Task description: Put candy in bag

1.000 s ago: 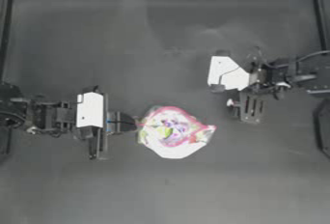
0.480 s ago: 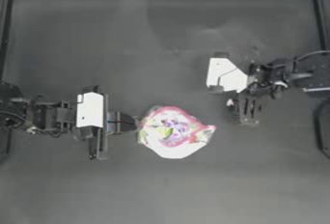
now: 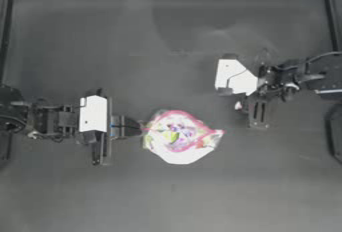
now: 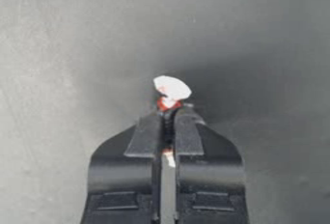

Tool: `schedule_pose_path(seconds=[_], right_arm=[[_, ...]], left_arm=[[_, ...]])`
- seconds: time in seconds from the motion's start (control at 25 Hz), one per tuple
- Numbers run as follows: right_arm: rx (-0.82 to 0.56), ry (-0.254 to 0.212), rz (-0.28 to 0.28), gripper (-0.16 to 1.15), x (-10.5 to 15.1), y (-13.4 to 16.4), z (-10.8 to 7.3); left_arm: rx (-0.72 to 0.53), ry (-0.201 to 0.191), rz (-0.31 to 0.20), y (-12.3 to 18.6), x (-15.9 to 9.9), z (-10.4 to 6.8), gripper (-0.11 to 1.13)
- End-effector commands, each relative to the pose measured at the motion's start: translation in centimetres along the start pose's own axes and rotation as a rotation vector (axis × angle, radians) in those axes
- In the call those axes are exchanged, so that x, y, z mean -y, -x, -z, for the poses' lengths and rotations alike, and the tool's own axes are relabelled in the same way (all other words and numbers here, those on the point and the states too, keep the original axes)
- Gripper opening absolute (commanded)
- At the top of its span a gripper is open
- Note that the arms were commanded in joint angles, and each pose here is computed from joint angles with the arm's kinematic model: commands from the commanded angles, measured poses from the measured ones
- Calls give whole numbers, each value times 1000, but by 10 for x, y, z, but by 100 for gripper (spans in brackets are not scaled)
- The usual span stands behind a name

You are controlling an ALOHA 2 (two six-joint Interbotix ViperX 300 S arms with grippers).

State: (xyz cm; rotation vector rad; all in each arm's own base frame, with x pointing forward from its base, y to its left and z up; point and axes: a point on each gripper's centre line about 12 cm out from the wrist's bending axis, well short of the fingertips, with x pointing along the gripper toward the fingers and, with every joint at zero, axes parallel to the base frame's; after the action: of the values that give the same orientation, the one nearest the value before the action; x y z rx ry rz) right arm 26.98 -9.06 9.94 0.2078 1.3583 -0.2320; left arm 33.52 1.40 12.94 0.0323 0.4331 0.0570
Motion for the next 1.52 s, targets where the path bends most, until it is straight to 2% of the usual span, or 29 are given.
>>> schedule_pose_path(seconds=[0.04, 0.28, 0.48, 0.72, 1.0, 1.2, 1.52], right_arm=[[33, -14, -11, 23, -1, 13, -5], [124, -5, -13, 23, -4, 53, -18], [203, 19, -18, 23, -11, 89, -31], [283, 68, -39, 22, -28, 128, -46], [331, 136, -73, 19, -55, 156, -69], [351, 181, -91, 19, -73, 161, -87], [320, 250, -110, 19, -104, 142, -118]], left_arm=[[40, 0, -2, 0, -1, -12, 3], [38, 1, -2, 0, 0, -12, 3], [38, 0, -1, 0, 0, -12, 3], [37, 1, -2, 0, 0, -11, 3], [38, 1, -2, 0, 0, -12, 3], [41, 1, -2, 0, 0, -13, 3], [41, 1, -2, 0, 0, -13, 3]])
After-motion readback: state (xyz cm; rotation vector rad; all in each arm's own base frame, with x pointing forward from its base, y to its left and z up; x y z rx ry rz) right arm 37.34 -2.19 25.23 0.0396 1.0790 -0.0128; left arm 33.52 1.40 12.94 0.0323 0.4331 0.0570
